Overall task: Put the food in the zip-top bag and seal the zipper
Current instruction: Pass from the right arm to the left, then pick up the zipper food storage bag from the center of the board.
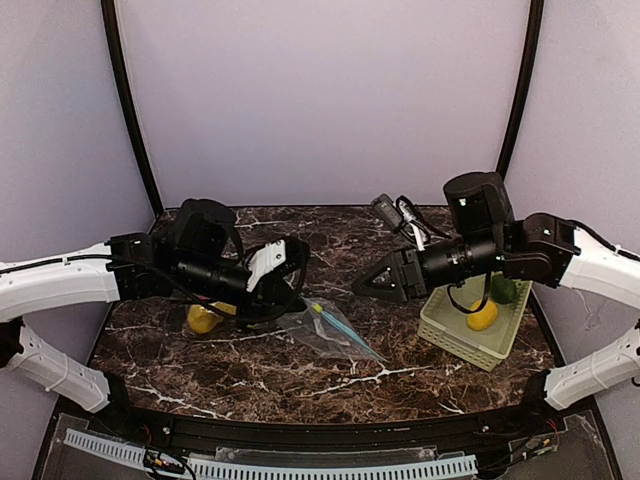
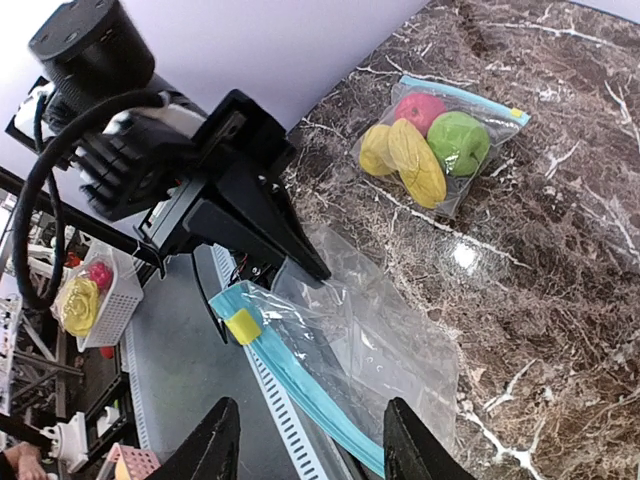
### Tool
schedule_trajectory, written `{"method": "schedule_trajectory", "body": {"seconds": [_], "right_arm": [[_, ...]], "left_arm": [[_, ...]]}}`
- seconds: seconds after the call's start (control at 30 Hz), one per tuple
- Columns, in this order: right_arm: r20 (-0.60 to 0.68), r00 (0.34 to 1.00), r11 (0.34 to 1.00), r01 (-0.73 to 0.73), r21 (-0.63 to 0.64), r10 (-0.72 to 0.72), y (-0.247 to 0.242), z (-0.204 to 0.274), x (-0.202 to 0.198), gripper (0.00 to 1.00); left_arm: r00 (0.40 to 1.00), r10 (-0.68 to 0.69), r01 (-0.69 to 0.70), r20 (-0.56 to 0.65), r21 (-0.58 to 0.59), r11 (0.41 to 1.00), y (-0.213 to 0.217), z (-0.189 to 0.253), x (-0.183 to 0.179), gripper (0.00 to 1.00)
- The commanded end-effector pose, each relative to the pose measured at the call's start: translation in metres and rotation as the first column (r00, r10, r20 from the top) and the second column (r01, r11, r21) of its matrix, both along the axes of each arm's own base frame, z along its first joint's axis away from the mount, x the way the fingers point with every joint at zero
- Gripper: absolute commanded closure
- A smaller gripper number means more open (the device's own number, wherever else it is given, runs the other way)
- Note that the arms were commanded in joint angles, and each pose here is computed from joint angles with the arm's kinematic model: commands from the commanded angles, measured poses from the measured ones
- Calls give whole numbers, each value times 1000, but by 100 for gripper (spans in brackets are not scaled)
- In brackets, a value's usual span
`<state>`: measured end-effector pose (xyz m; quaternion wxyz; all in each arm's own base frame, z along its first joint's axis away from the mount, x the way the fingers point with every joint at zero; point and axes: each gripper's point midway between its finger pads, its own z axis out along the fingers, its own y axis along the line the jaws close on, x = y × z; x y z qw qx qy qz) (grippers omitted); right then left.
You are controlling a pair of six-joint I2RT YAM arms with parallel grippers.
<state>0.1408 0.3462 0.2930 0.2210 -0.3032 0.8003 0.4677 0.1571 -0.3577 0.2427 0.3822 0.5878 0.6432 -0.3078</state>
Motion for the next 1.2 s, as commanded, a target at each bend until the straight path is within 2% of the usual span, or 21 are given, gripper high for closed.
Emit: {"method": "schedule_trajectory", "body": {"seconds": [0.0,0.23,0.5,0.87,1.03,1.17], "right_arm": [[241,967,995,91,-39,-79,3,-4,7,54],[426,903,992,100,-79,-57,27,-1,-7,60],[479,878,991,72,-111,-10,46,-9,-21,63],[515,857,992,80,-100,-17,62,-10,-28,65],[529,849,990,88,-110,-17,65,-11,-26,75],[534,844,987,118,-108,-42,61,-10,-22,87]], "left_arm": [[976,-82,82,-200,-11,997,0,-1,-22,99],[947,-114,115,-300,-13,993,-2,-7,-25,99],[946,-80,80,-314,-12,997,-2,-11,-15,99],[946,-70,69,-315,-15,997,-1,-10,-12,99],[947,-69,68,-314,-16,998,-1,-10,-12,99],[948,-66,63,-311,-21,998,0,-8,-11,99]]}}
